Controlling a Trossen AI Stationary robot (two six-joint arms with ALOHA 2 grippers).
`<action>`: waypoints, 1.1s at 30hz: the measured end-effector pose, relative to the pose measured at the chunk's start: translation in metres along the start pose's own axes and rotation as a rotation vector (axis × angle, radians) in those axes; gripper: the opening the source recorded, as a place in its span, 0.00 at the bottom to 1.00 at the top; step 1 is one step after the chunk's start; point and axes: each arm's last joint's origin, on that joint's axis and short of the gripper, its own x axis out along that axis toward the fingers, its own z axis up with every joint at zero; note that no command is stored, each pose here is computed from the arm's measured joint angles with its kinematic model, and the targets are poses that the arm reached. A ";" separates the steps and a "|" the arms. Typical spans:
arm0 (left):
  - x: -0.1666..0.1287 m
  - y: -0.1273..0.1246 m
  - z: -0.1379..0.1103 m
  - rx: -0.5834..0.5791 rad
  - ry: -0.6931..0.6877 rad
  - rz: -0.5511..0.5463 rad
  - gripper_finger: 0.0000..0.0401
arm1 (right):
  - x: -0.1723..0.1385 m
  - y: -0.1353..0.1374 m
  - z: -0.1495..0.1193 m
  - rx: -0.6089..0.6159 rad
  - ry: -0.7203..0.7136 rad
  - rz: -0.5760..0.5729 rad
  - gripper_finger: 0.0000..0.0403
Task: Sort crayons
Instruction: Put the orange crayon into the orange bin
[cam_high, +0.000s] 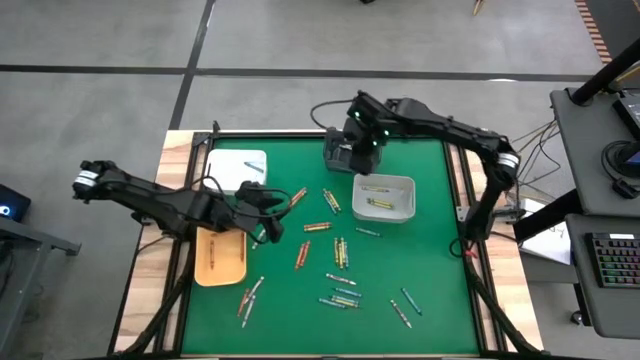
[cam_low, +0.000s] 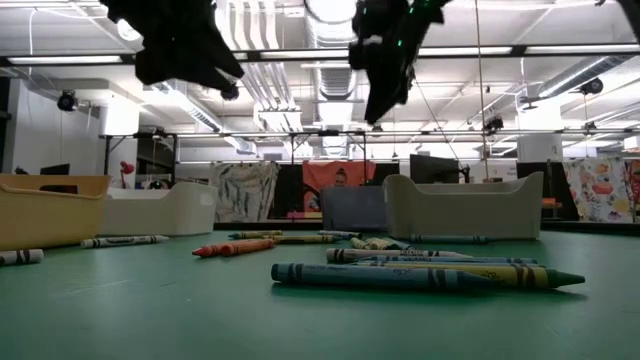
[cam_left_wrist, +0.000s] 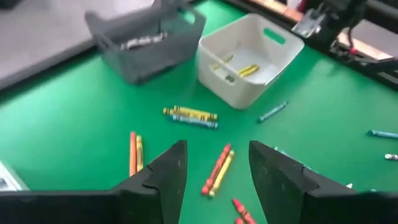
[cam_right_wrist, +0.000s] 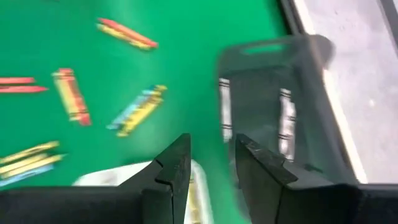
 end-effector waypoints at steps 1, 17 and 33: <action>0.002 -0.001 -0.002 -0.011 0.013 0.003 0.39 | -0.004 0.009 -0.001 -0.011 -0.009 0.010 0.28; 0.041 -0.016 -0.036 -0.049 0.242 0.007 0.39 | -0.014 0.126 -0.057 -0.155 -0.241 0.197 0.28; 0.057 -0.003 -0.032 0.108 0.250 0.067 0.39 | 0.008 0.153 -0.084 -0.112 -0.353 0.263 0.28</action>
